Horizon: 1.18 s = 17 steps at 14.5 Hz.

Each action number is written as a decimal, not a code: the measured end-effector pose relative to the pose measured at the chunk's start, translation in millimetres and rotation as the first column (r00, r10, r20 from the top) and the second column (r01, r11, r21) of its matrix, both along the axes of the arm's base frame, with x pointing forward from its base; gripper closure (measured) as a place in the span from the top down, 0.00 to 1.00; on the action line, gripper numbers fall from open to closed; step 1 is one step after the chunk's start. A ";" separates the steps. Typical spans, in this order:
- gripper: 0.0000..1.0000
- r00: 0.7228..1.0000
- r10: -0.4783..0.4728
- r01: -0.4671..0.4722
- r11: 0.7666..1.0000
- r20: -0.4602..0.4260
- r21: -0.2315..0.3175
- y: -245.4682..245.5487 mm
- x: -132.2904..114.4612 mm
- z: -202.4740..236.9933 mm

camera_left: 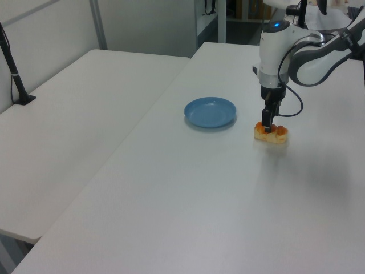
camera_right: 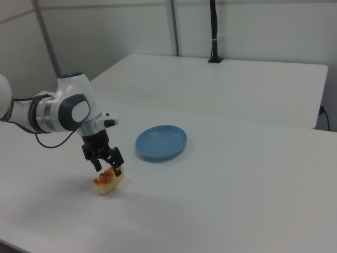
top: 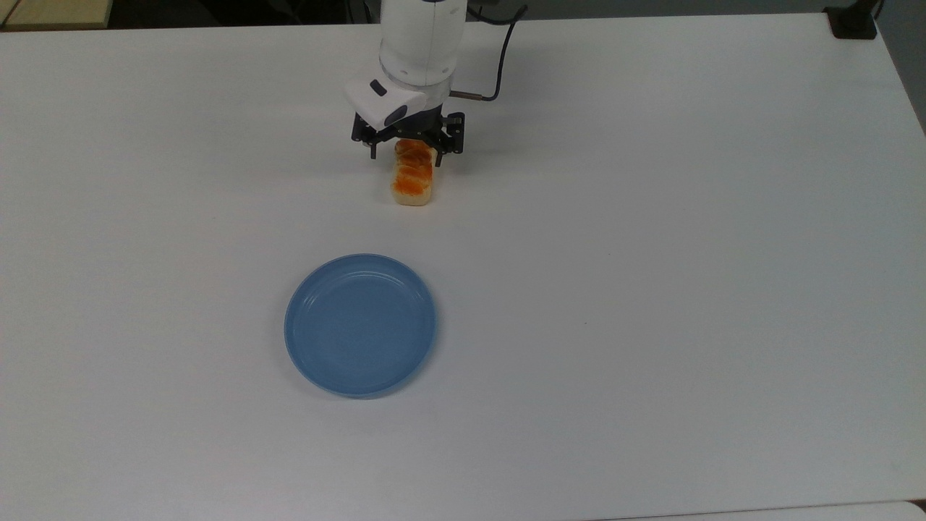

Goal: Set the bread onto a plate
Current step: 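Lift the bread roll and carry it over the blue plate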

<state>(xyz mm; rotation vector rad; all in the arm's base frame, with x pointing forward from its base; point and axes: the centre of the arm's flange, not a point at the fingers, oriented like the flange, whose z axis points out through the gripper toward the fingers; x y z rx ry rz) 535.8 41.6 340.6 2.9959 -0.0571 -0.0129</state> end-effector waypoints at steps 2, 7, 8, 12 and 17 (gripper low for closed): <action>0.99 1.000 0.001 -0.001 1.000 -0.004 -0.023 6.3 -4.0 -5.1; 0.93 1.000 -0.012 0.012 0.998 0.008 -0.056 17.5 -8.2 -30.0; 0.89 1.000 -0.019 0.019 0.998 0.001 -0.063 17.5 -8.2 -37.3; 0.55 0.999 -0.032 0.033 0.998 0.013 -0.060 19.0 -5.7 -38.8; 0.38 0.998 -0.055 0.057 0.997 0.039 -0.057 17.4 -0.9 -28.3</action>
